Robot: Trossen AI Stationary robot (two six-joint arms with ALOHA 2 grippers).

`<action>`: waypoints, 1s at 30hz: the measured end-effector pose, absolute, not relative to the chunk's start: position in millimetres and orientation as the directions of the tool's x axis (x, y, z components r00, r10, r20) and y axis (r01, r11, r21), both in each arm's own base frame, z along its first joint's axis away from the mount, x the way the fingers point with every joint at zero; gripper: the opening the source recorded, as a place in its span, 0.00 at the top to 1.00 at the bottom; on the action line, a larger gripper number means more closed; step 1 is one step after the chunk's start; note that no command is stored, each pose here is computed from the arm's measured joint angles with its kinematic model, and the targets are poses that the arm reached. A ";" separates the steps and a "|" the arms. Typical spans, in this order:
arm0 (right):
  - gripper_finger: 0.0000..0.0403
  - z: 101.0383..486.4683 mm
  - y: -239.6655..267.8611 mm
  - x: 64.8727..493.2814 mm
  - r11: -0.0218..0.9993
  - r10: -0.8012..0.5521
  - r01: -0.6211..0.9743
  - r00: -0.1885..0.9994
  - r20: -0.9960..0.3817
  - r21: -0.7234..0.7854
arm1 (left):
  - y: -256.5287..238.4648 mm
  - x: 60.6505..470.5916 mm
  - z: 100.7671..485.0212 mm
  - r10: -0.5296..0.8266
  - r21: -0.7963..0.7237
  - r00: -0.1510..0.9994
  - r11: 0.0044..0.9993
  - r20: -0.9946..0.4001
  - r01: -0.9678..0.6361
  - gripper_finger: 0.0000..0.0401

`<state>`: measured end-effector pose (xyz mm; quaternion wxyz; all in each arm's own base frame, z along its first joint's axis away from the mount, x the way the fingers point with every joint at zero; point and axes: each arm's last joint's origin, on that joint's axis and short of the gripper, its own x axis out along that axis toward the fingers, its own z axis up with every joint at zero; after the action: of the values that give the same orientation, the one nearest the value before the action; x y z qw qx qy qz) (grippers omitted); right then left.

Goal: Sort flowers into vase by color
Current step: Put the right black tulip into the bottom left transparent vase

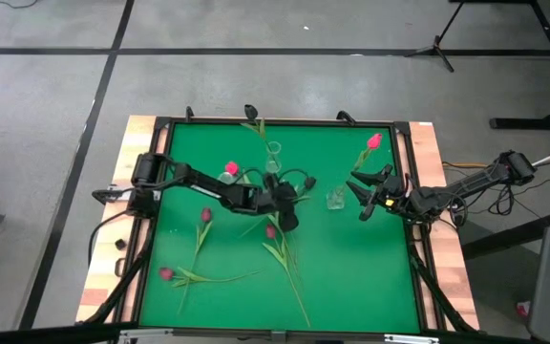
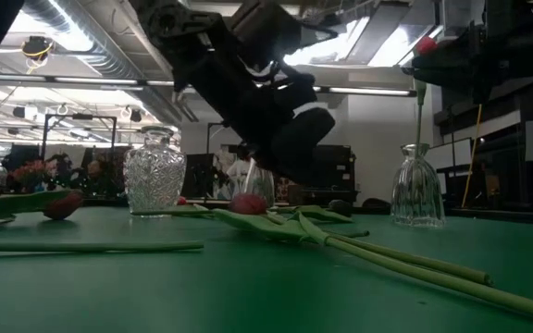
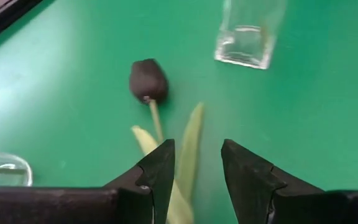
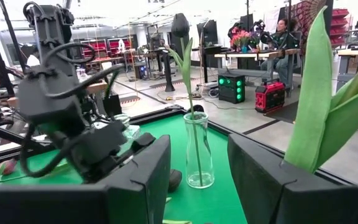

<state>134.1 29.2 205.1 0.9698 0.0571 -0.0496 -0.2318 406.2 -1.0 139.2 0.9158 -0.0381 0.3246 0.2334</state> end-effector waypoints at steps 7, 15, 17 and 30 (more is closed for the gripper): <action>0.61 205.1 29.2 134.1 0.886 -0.456 0.444 0.887 0.070 0.134 | 6.1 404.1 136.3 0.370 0.034 0.663 0.887 -0.651 -0.461 0.67; 0.61 205.0 29.2 134.1 0.886 -0.455 0.444 0.888 0.069 0.133 | 4.4 404.0 136.2 0.363 0.019 0.664 0.885 -0.653 -0.466 0.67; 0.61 205.0 29.2 134.1 0.886 -0.455 0.444 0.888 0.069 0.133 | 4.9 403.9 136.1 0.370 0.024 0.661 0.882 -0.652 -0.471 0.67; 0.61 204.9 29.2 134.1 0.886 -0.455 0.444 0.888 0.068 0.132 | 4.4 403.9 117.5 0.378 0.052 0.620 0.878 -0.688 -0.477 0.67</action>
<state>134.1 29.2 204.9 0.9699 0.0565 -0.0486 -0.2316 403.9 4.4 117.5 0.8973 -0.0678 0.3655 0.2380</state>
